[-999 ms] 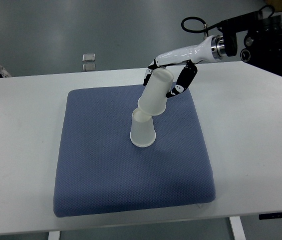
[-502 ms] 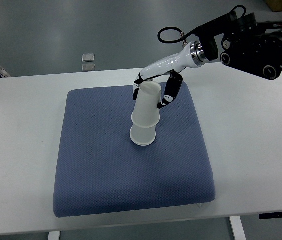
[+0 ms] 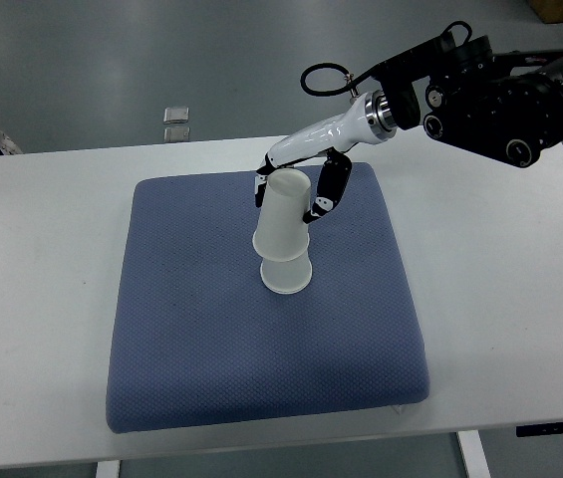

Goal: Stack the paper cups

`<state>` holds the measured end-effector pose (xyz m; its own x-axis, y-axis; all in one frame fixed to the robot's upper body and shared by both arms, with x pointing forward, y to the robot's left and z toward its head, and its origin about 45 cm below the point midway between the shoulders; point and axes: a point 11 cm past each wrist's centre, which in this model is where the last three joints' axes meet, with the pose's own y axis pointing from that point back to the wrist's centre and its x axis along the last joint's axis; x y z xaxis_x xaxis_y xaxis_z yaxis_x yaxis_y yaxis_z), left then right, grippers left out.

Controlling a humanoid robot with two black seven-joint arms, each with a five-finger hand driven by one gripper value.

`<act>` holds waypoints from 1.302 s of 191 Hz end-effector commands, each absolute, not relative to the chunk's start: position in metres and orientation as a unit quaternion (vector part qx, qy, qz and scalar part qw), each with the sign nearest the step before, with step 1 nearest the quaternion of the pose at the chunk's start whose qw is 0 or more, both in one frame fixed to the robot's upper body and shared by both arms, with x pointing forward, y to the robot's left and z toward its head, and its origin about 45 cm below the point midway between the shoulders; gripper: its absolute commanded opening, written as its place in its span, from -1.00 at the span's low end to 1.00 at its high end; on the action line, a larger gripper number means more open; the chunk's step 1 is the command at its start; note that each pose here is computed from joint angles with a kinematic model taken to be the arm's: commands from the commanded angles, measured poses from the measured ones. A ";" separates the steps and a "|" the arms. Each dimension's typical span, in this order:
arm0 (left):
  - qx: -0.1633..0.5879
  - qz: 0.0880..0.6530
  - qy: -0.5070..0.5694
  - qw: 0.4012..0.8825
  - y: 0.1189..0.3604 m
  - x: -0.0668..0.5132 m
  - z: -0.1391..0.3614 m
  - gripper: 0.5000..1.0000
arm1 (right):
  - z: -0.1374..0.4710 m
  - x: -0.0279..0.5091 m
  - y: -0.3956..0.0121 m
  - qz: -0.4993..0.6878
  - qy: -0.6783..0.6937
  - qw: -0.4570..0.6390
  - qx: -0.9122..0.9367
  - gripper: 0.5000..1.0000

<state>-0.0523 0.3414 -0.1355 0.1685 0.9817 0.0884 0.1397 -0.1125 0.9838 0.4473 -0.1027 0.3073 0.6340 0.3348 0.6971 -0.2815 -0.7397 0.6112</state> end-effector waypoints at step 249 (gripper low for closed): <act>0.599 0.444 0.467 0.475 0.341 -0.052 -0.136 1.00 | 0.196 0.498 -0.188 -0.223 -0.584 -0.067 0.778 0.69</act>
<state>-0.0523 0.3414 -0.1355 0.1685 0.9817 0.0884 0.1398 -0.1125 0.9838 0.5030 -0.1879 0.2104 0.3199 -0.9145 -0.2476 -0.9217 -0.3609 0.1420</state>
